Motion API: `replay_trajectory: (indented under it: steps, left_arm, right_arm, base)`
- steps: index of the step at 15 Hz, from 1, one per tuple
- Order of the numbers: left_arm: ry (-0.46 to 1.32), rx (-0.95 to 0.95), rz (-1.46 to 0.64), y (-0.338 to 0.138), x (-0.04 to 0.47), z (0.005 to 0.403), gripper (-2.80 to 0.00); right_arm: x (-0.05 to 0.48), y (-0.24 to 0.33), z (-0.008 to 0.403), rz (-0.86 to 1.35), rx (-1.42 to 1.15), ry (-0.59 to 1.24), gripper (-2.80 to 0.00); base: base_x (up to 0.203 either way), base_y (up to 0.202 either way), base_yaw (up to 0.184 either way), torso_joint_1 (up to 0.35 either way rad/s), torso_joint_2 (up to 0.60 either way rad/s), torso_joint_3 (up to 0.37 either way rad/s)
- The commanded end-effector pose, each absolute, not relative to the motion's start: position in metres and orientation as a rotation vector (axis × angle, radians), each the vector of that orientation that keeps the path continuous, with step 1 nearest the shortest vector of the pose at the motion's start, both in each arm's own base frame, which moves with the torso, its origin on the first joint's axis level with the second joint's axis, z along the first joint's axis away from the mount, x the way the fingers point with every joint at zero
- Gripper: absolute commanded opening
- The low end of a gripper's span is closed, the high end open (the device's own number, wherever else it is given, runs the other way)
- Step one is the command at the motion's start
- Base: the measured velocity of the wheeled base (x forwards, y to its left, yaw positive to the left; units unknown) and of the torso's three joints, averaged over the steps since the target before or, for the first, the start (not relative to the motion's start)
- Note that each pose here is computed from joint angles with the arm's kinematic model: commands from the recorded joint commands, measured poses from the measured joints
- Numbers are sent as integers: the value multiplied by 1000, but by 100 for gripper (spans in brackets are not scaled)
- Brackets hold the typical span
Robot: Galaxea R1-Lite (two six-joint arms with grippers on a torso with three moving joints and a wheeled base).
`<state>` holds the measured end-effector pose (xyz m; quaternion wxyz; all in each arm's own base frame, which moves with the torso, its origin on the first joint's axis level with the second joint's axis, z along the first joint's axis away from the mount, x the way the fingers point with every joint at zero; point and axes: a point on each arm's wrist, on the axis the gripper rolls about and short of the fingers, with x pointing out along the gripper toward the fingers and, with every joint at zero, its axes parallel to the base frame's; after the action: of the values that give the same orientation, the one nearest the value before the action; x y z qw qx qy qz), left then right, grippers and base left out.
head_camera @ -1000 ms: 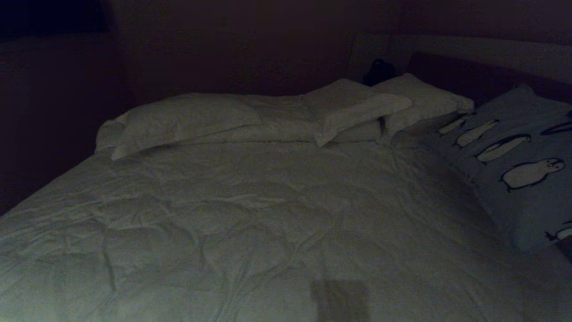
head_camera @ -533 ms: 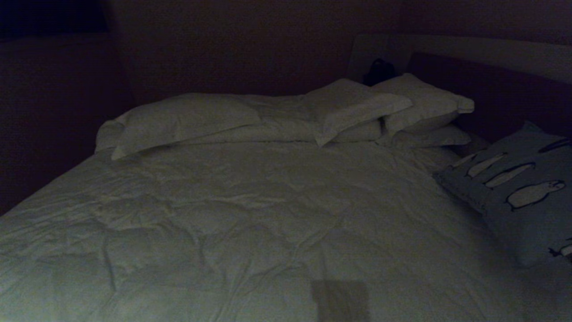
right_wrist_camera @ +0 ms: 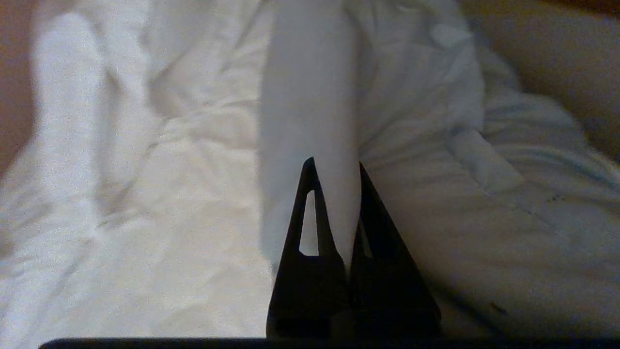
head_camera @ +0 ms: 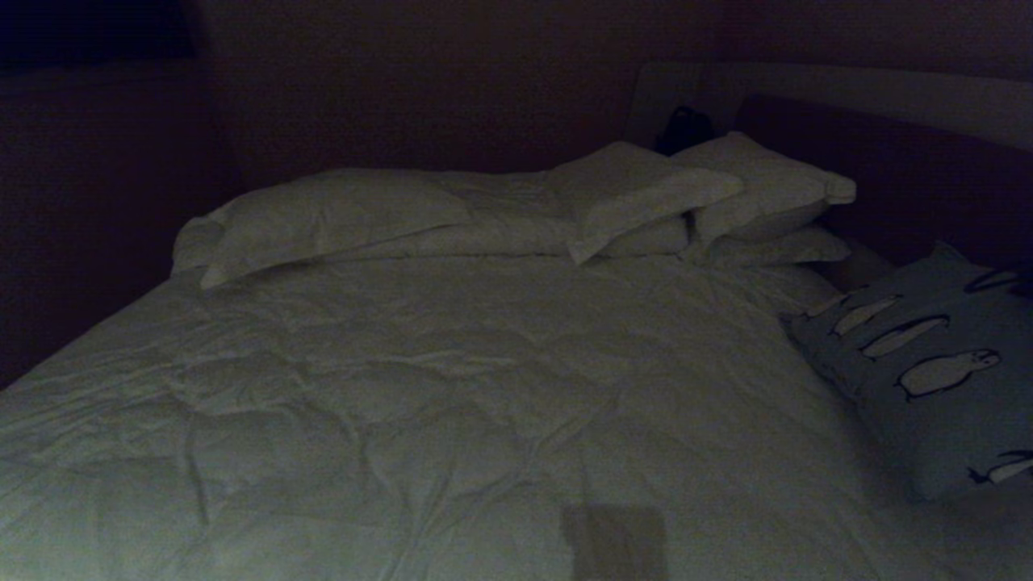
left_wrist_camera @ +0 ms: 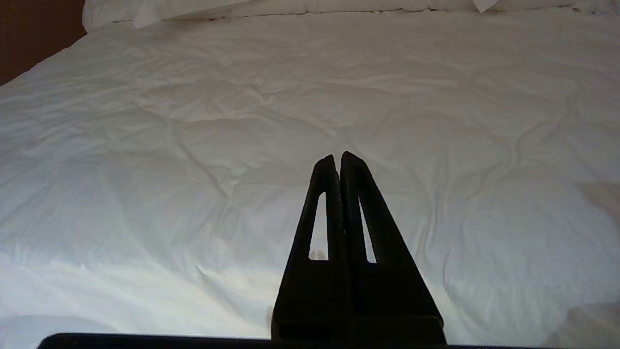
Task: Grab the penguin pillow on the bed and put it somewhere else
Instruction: Place the pillow at the bedside
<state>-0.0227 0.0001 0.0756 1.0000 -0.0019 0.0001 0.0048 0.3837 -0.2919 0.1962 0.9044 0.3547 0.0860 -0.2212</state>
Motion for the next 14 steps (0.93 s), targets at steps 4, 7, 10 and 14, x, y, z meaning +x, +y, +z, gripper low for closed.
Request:
replay_trajectory:
  steps: [4,7,10,14]
  left_arm:
    - [0,-5,11,0,-23,76,-280]
    - [0,-5,11,0,-23,76,-280]
    - [0,-5,11,0,-23,76,-280]
    - [0,-5,11,0,-23,76,-280]
  right_arm:
    - [377,-282,219,-350,750,156,-280]
    - [369,-275,237,-336,741,128,-280]
    - [362,-269,245,-281,749,132,-280]
    - [373,-275,224,-283,770,169,-280]
  base:
    - [0,0,0,0,0,0]
    - [0,0,0,0,0,0]
    - [0,0,0,0,0,0]
    - [0,0,0,0,0,0]
